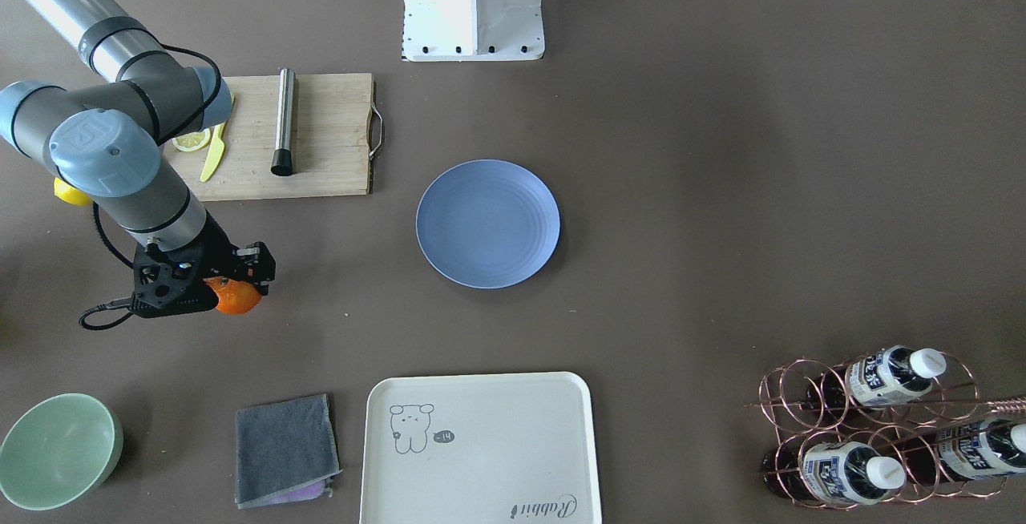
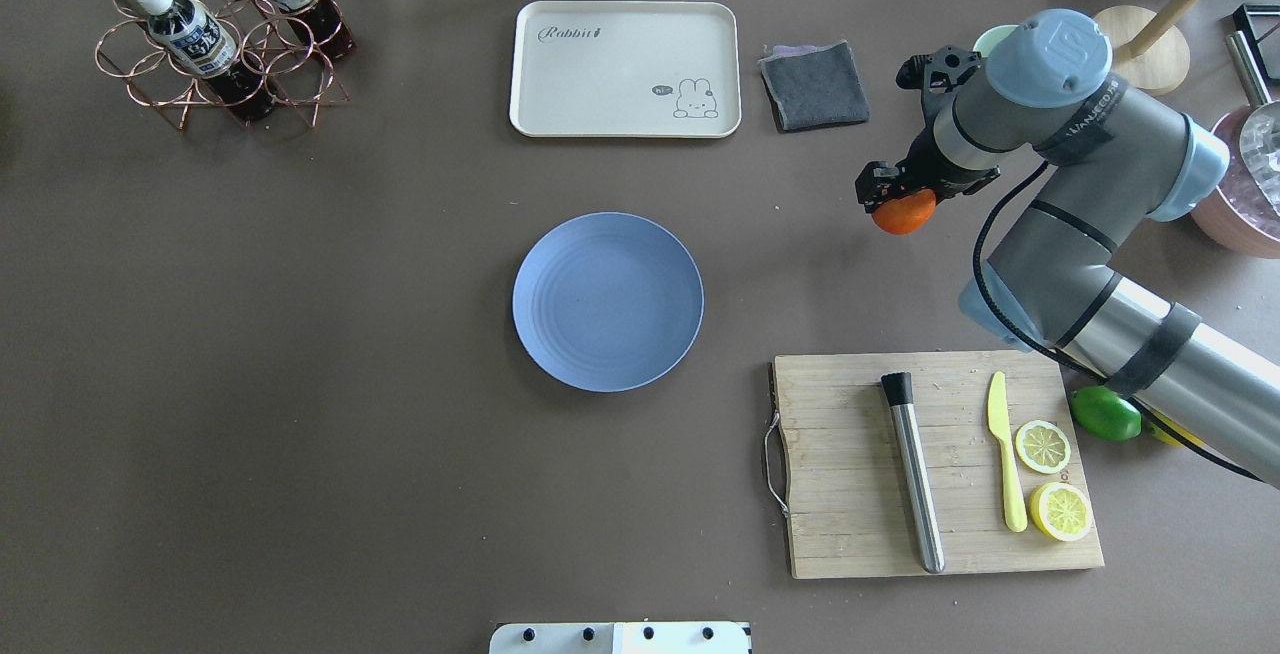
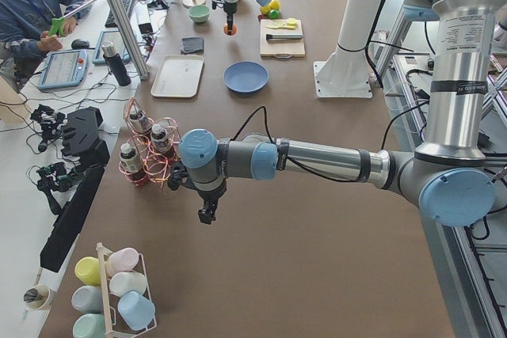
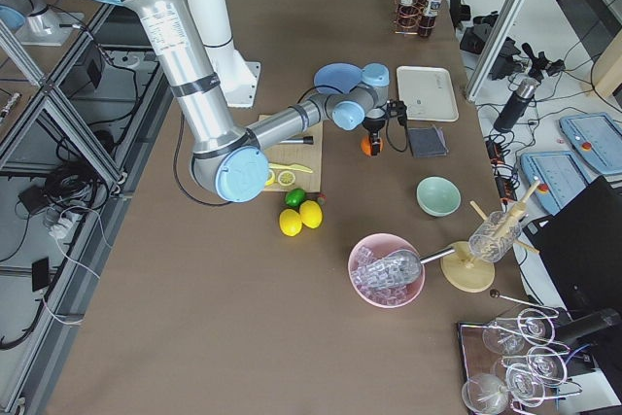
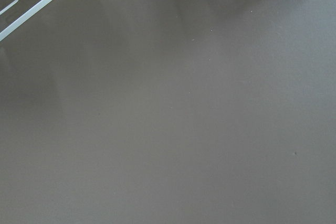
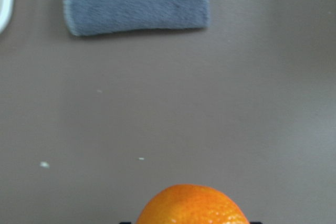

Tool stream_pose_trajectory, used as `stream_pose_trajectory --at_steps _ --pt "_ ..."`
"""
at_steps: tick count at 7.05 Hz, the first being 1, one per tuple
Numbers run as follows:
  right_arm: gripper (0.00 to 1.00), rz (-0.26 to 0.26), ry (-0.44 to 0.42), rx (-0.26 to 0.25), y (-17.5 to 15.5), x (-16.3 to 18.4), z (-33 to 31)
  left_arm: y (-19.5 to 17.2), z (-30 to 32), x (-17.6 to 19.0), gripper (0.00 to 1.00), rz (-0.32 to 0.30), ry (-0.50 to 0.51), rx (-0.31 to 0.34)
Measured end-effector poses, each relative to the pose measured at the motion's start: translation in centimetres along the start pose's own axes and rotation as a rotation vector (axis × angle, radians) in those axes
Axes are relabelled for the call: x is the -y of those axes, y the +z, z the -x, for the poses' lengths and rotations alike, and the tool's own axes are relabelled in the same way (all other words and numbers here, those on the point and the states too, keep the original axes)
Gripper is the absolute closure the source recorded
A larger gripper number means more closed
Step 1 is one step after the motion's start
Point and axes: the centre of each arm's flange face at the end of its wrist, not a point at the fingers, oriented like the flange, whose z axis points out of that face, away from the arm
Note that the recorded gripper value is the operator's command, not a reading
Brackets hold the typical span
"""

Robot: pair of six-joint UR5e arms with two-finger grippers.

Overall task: Pick orange to plate
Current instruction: 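Carry the tangerine with the right gripper over the blue plate and lower it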

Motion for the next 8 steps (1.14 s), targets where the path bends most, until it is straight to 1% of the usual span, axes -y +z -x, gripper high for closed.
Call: stream_pose_trajectory --at_steps 1,2,3,4,5,6,8 --pt "1.00 0.019 0.060 -0.008 -2.7 0.2 5.3 0.0 0.0 0.0 0.02 0.000 0.000 0.000" --pt "1.00 0.025 0.132 -0.011 -4.0 -0.6 11.1 0.0 0.0 0.0 0.02 0.001 -0.001 0.000" --pt "1.00 0.011 0.206 -0.014 -4.1 -1.9 16.7 0.0 0.0 0.0 0.02 0.000 0.000 0.000" --pt "1.00 -0.007 0.281 -0.022 -3.4 -3.1 22.5 0.0 -0.1 0.0 0.02 -0.001 0.002 0.000" --pt "1.00 -0.017 0.317 -0.035 -2.3 -4.1 26.6 0.0 -0.1 0.0 0.02 -0.001 0.003 0.000" --pt "1.00 -0.021 0.320 -0.047 -0.8 -5.4 29.0 0.0 -0.1 0.0 0.02 -0.001 0.004 0.000" --pt "1.00 -0.020 0.305 -0.050 1.5 -7.0 30.7 -0.1 -0.1 0.0 0.02 -0.002 0.004 0.000"
